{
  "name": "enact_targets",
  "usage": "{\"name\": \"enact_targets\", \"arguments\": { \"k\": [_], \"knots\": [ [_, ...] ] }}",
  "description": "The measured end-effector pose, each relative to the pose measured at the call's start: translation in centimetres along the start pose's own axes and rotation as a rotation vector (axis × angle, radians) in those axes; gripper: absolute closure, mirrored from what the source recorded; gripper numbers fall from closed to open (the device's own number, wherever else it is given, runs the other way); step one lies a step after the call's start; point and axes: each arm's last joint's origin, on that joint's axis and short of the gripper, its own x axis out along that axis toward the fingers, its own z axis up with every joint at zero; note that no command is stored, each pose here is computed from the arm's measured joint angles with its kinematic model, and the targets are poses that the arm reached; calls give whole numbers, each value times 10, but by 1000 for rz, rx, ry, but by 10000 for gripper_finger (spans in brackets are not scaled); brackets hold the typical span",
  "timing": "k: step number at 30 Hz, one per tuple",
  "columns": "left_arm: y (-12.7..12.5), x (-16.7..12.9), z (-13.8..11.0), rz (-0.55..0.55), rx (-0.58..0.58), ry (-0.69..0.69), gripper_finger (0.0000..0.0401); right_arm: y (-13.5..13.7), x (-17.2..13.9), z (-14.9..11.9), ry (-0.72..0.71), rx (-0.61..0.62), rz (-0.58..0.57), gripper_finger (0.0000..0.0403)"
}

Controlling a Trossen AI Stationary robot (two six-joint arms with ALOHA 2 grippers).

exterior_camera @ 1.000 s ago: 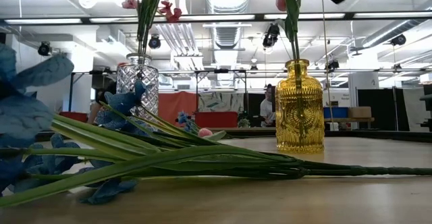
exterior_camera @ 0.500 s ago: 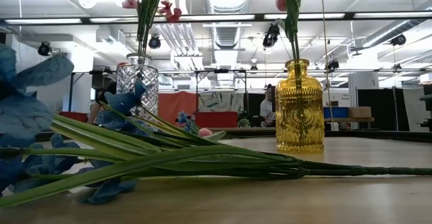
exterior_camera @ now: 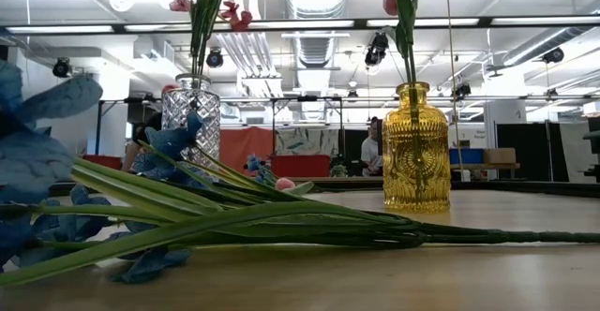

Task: Sort flowers into vase by color
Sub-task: Put the red flower into the transparent vase

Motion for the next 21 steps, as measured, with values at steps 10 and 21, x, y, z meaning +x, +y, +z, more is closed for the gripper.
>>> {"name": "enact_targets", "arguments": {
  "k": [10,21],
  "knots": [
    [-14,14,-5,12,1,10,401,-15,51,-7,-7,-43,126,74],
    [-18,32,-14,55,10,26,401,-12,65,-11,-88,-99,238,82]
  ]
}}
